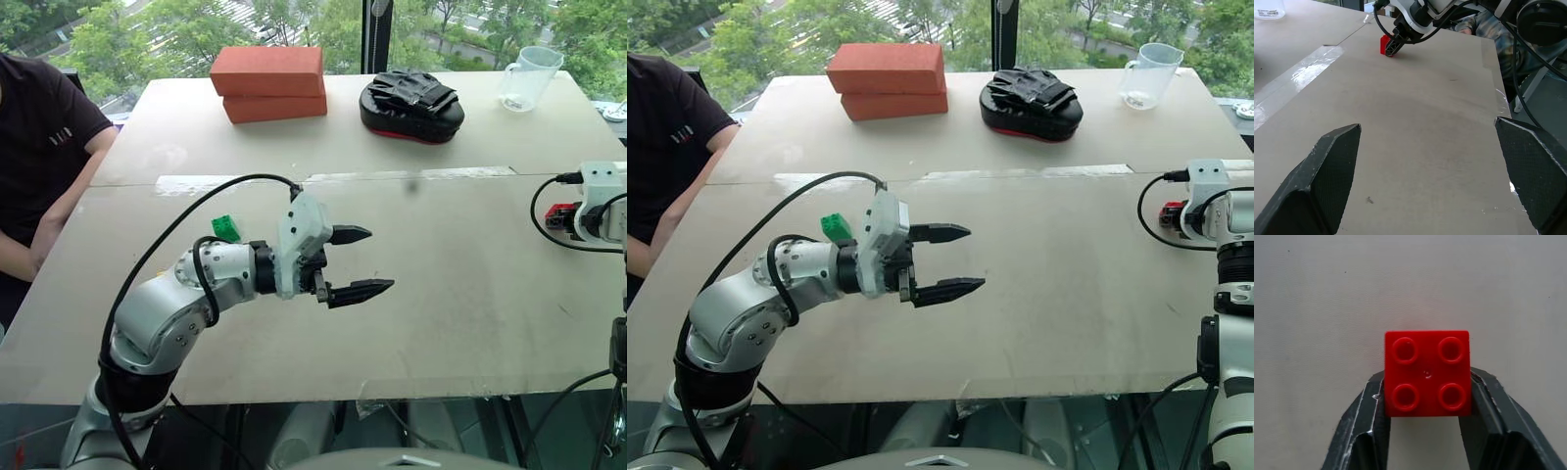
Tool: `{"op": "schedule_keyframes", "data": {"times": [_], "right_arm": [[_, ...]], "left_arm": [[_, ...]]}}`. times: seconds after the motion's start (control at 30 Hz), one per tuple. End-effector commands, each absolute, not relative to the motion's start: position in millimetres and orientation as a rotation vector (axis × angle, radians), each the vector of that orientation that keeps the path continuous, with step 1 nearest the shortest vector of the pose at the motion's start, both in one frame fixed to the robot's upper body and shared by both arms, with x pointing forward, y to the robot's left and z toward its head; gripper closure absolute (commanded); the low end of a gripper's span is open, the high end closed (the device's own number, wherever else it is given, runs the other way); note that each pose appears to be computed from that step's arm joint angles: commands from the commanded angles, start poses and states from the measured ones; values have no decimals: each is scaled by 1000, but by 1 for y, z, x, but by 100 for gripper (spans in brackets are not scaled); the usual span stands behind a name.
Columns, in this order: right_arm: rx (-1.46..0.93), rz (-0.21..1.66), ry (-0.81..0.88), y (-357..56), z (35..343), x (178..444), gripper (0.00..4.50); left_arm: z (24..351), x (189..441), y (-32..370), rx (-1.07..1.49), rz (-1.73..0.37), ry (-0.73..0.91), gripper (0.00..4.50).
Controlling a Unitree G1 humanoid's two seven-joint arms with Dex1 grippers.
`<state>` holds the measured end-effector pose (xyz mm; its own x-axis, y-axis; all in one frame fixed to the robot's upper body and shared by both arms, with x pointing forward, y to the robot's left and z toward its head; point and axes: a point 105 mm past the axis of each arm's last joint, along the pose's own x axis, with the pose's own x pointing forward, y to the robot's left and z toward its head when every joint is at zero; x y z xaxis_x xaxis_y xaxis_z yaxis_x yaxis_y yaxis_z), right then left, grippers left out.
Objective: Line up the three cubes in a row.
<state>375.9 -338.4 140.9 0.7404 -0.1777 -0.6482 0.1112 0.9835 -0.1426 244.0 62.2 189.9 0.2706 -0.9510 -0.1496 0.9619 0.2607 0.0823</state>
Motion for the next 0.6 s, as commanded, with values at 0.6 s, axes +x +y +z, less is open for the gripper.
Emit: {"op": "schedule_keyframes", "data": {"times": [0.6], "right_arm": [[-821,1390,341,-71,167,367,319]], "left_arm": [[180,206,127,183,-1067,122,0]]}}
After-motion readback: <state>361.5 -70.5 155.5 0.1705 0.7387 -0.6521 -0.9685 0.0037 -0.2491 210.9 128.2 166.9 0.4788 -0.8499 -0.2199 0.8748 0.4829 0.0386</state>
